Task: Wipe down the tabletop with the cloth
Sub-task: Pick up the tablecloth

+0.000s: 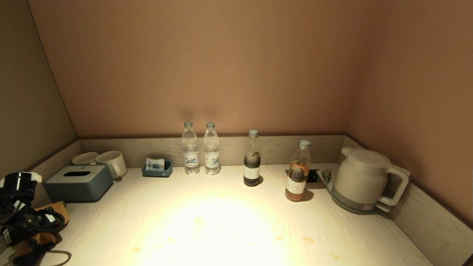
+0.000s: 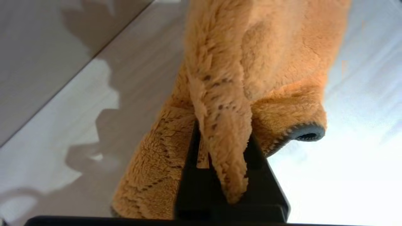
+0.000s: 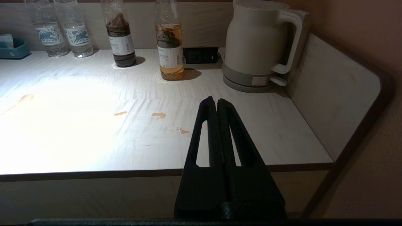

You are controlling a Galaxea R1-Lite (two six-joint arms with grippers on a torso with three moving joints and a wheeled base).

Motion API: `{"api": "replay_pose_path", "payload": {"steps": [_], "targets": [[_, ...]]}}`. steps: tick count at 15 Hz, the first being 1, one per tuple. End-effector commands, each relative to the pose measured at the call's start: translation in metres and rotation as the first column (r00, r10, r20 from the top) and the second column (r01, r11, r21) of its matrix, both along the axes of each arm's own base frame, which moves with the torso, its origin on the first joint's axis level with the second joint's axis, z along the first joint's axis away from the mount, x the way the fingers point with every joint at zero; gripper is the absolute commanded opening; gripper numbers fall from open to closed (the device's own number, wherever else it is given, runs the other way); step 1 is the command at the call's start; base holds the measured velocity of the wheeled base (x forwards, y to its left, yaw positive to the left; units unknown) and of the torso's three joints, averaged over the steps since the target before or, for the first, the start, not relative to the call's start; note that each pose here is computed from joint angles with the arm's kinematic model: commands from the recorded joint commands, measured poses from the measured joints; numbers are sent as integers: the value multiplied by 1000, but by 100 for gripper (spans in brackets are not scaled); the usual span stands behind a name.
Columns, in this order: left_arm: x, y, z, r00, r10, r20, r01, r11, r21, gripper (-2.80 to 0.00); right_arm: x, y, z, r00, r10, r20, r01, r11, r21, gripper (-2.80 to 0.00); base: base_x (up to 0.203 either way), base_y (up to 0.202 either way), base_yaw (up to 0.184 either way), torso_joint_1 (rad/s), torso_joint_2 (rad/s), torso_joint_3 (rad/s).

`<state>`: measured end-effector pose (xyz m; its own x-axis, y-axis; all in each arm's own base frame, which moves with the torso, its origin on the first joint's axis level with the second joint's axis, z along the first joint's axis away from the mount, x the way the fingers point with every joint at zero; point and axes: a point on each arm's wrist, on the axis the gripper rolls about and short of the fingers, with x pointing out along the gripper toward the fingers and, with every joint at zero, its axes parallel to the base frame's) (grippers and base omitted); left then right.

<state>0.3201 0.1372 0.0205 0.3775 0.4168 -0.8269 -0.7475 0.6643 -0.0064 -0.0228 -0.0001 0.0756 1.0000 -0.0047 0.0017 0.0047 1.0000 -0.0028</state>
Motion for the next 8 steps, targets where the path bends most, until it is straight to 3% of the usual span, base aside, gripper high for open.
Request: {"api": "replay_pose_path", "payload": {"steps": [1,3,6,8], "targets": [[-2,-1,10,1000,2,26,-3,1000,10,-280,0,0,0,1000,0,0,0,1000,0,-280,0,0,0,0,0,0],[-4,-4,17,999,-6,38,5,1000,13,-280,0,0,0,1000,0,0,0,1000,0,-280,0,0,0,0,0,0],[-14,-16,54,992,-36,123,31,998,46,-280,0,0,0,1000,0,0,0,1000,0,-280,0,0,0,0,0,0],[-17,-25,59,989,-60,133,54,998,45,-280,0,0,0,1000,0,0,0,1000,0,-280,0,0,0,0,0,0]]}}
